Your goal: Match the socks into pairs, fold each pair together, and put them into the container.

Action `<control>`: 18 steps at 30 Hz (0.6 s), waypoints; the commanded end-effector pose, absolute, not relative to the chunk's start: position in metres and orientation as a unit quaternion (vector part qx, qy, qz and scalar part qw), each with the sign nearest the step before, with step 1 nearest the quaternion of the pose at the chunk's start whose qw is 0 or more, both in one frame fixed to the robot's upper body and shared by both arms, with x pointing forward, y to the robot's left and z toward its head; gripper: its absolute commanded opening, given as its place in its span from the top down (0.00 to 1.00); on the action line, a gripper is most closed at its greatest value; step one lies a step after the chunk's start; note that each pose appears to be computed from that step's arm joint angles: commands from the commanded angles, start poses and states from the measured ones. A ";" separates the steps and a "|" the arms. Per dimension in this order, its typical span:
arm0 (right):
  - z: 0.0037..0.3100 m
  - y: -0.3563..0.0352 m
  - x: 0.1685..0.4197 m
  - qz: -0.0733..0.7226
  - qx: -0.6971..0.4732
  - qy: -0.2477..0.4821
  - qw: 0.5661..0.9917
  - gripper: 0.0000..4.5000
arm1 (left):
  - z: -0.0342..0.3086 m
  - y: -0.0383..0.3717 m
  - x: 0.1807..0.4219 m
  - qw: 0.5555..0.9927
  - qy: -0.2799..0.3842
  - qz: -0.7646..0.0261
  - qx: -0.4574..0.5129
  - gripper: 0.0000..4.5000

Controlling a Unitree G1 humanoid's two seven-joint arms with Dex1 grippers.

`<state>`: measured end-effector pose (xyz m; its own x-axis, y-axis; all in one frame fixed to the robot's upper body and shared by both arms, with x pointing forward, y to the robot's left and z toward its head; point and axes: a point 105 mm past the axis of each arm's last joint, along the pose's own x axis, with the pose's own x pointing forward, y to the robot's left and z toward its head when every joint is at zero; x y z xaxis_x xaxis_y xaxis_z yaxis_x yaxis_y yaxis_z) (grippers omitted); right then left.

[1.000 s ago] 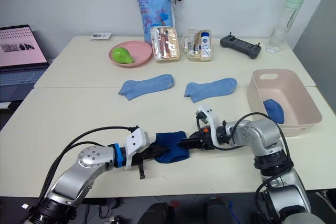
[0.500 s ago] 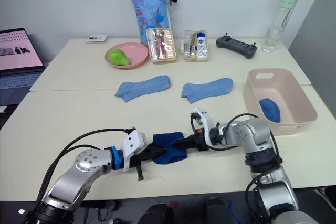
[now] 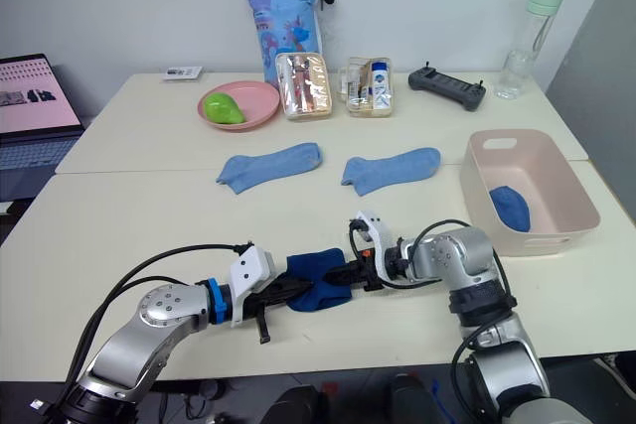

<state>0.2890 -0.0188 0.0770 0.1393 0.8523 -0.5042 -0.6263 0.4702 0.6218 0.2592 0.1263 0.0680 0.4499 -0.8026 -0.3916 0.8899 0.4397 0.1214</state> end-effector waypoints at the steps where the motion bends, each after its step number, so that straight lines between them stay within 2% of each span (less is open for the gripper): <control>1: 0.081 -0.015 0.286 0.508 0.135 0.422 0.739 1.00 | 0.073 0.130 0.257 0.839 0.140 -0.504 0.150 1.00; 3: 0.094 -0.022 0.289 0.513 0.132 0.400 0.748 1.00 | 0.091 0.130 0.255 0.840 0.119 -0.513 0.131 1.00; 6: 0.121 -0.033 0.295 0.526 0.116 0.342 0.770 1.00 | 0.124 0.130 0.254 0.844 0.086 -0.522 0.086 0.88; 8: 0.149 -0.048 0.305 0.522 0.093 0.282 0.800 1.00 | 0.153 0.126 0.255 0.841 0.057 -0.535 0.053 0.74; 11: 0.173 -0.066 0.314 0.504 0.073 0.236 0.828 1.00 | 0.180 0.120 0.257 0.837 0.031 -0.545 0.033 0.54; 15: 0.218 -0.122 0.339 0.426 -0.043 0.146 0.892 1.00 | 0.220 0.094 0.274 0.826 -0.037 -0.561 0.035 0.26; 18: 0.252 -0.156 0.353 0.366 -0.109 0.085 0.920 1.00 | 0.239 0.073 0.283 0.820 -0.080 -0.566 0.015 0.05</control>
<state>0.3503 -0.1465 0.2230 0.6698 0.6672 -0.3259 -0.7136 0.6997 -0.0344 0.2820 0.0802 0.2325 0.3542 -0.9316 0.0821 0.9264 0.3615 0.1052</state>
